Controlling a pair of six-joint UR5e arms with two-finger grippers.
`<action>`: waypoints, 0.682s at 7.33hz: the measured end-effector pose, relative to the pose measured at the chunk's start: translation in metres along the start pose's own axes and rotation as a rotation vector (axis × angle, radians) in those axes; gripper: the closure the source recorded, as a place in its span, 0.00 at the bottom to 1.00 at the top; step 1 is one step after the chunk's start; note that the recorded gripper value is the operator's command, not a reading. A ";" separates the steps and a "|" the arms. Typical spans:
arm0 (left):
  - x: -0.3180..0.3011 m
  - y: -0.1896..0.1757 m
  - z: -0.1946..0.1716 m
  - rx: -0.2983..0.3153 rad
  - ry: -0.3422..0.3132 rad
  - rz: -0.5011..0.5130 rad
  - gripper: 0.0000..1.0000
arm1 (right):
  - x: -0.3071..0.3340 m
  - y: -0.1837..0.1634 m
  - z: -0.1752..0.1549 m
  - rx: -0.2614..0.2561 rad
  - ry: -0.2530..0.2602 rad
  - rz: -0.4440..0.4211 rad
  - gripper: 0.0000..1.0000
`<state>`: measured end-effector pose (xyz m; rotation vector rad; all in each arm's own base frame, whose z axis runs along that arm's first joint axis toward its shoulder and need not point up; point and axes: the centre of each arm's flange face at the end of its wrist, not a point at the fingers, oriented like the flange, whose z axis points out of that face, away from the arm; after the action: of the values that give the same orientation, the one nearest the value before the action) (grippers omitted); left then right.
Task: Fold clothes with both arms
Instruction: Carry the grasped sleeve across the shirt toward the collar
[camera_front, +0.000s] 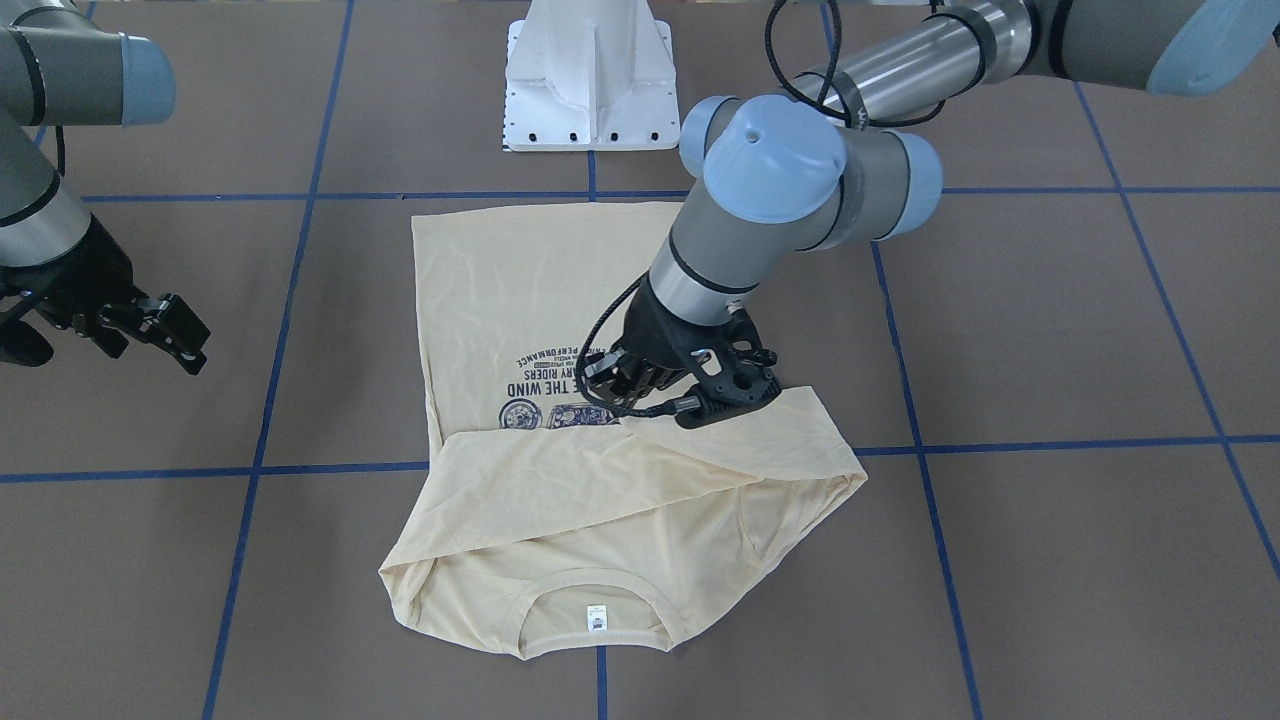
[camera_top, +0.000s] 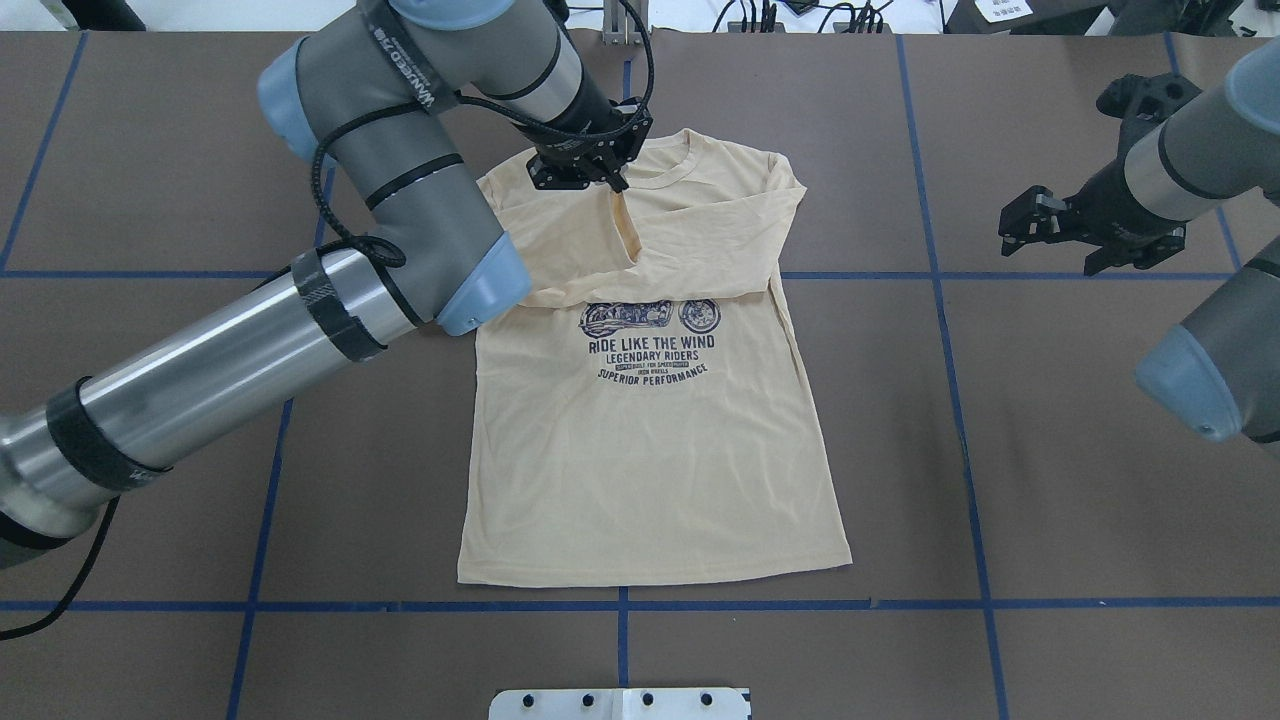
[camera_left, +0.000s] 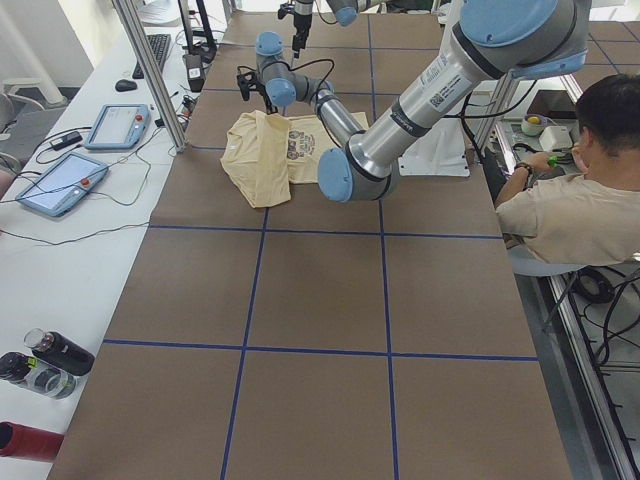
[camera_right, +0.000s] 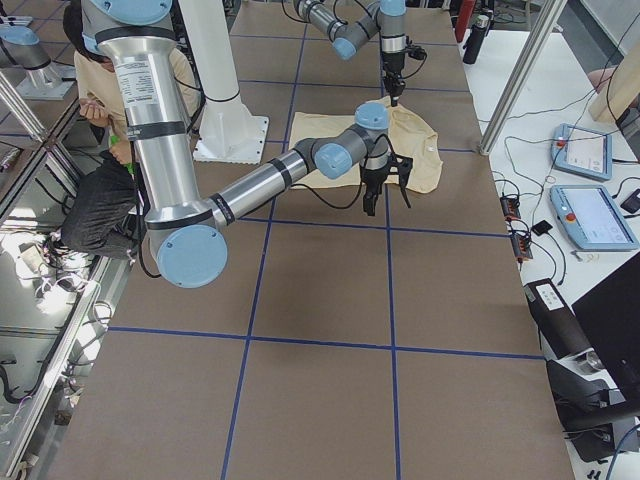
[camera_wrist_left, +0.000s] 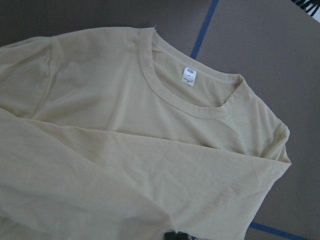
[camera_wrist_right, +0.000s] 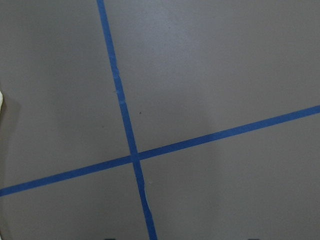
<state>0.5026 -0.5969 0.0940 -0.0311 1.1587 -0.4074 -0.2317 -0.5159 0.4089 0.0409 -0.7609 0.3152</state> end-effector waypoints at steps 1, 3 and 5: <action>0.021 0.007 0.002 0.015 0.024 0.009 1.00 | 0.008 -0.005 0.004 -0.001 0.013 0.006 0.09; 0.044 0.012 0.000 0.035 0.061 0.025 1.00 | 0.013 -0.009 0.008 -0.004 0.023 0.009 0.08; 0.058 0.020 0.001 0.053 0.090 0.038 1.00 | 0.014 -0.010 0.009 -0.003 0.024 0.009 0.08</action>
<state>0.5288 -0.5978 0.0385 0.0559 1.2348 -0.4094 -0.2254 -0.5228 0.4255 0.0304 -0.7375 0.3223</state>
